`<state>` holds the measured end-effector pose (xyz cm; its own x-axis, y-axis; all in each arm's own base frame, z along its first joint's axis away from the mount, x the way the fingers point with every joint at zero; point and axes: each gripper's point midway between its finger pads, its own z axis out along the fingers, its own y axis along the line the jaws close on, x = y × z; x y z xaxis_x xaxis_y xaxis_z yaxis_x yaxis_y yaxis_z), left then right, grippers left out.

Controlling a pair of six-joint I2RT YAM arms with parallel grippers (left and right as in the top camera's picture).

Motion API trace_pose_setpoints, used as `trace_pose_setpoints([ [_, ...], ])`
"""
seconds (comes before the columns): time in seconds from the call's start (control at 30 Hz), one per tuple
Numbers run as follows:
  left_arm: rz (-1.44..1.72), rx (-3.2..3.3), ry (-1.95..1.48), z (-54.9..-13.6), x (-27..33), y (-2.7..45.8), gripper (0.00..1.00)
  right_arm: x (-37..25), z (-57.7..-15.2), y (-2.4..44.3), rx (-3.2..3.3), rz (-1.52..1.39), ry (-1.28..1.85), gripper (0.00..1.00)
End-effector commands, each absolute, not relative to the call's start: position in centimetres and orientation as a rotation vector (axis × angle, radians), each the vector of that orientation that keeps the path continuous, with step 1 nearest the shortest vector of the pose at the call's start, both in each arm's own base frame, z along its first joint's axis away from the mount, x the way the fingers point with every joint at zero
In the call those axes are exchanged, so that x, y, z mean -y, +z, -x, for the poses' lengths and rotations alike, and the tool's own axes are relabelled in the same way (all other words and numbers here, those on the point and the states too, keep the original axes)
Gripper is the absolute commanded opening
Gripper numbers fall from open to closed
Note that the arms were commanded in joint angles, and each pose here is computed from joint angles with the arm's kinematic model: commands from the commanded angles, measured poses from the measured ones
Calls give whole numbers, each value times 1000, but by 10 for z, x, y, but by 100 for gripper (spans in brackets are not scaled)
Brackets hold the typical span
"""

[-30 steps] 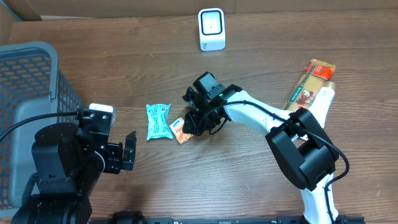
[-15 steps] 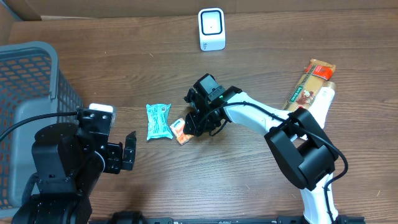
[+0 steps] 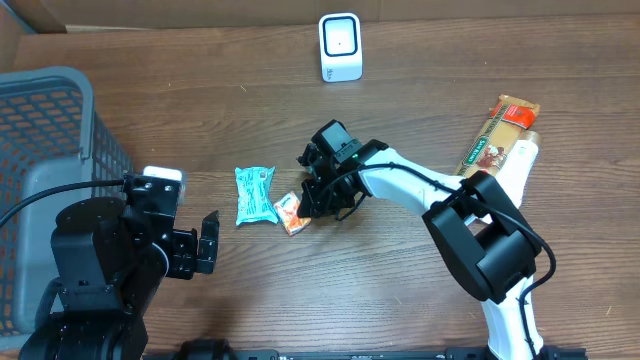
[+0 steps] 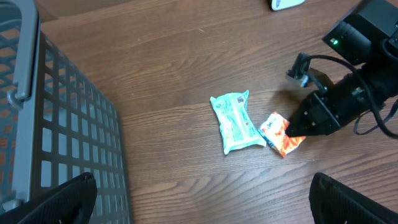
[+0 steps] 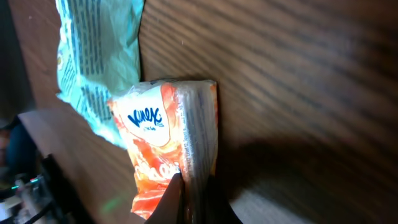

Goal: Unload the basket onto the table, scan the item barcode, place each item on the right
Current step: 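Move the right gripper to the small orange box and grasp it, then lift the orange box and raise it to the scanner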

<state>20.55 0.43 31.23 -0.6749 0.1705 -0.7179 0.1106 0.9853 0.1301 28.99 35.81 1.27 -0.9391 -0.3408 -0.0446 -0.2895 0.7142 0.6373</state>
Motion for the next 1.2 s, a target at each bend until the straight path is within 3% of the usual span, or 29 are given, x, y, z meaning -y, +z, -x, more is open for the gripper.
trace_pose_setpoints([
  [0.0, -211, -2311, 120, -206, -7, 314, 100, -353, -289, 25, 2696, -468, -1202, 4],
  [0.23, -211, -2312, 120, -206, -7, 314, 100, -335, -299, 104, 2333, -534, -1738, 4],
  [0.6, -211, -2312, 120, -206, -7, 314, 100, -296, -303, 209, 2059, -613, -2156, 4],
  [1.17, -211, -2311, 120, -206, -7, 314, 100, -228, -302, 326, 2198, -560, -2298, 3],
])
